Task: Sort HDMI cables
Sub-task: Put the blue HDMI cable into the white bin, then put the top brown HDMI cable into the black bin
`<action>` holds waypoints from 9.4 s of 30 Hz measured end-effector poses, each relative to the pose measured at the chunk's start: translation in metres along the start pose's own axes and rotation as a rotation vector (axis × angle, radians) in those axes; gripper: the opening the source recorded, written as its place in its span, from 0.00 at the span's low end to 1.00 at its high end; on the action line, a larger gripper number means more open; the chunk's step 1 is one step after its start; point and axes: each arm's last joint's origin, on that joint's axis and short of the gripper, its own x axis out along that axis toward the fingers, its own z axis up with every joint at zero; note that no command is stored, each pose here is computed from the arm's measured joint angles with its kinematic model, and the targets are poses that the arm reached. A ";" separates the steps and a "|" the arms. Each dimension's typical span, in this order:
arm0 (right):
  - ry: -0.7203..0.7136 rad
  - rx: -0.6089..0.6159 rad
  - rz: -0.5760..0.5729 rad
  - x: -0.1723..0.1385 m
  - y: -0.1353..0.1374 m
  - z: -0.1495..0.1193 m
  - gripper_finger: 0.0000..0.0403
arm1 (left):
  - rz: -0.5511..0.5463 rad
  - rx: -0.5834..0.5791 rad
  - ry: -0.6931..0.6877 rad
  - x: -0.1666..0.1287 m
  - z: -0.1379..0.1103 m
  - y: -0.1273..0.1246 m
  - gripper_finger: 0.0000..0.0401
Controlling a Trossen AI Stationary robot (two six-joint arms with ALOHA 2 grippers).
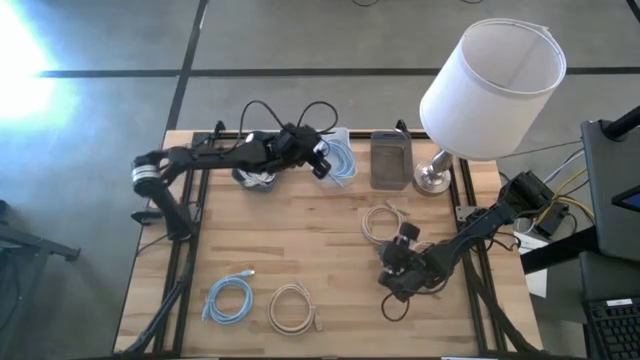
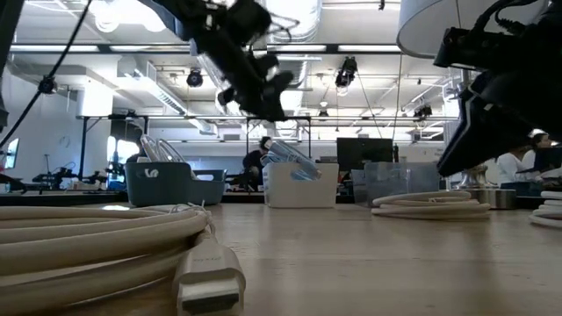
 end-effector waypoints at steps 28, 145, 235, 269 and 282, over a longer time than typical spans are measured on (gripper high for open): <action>-0.128 -0.071 0.069 0.029 -0.008 0.046 0.39 | -0.535 0.266 0.737 -0.148 -0.086 -0.097 0.40; -0.032 -0.122 0.318 0.069 -0.038 0.049 0.13 | 0.186 -0.310 0.162 0.051 -0.024 0.009 0.29; 0.532 0.093 0.140 0.070 -0.043 0.056 0.32 | -0.216 0.150 0.134 0.008 -0.005 -0.074 0.33; 0.529 -0.005 -0.108 0.016 -0.060 0.121 0.07 | 0.038 0.156 0.222 -0.030 -0.025 -0.065 0.33; 0.085 0.134 -0.100 -0.021 -0.104 0.138 0.07 | 0.134 0.158 0.137 -0.079 -0.028 -0.050 0.33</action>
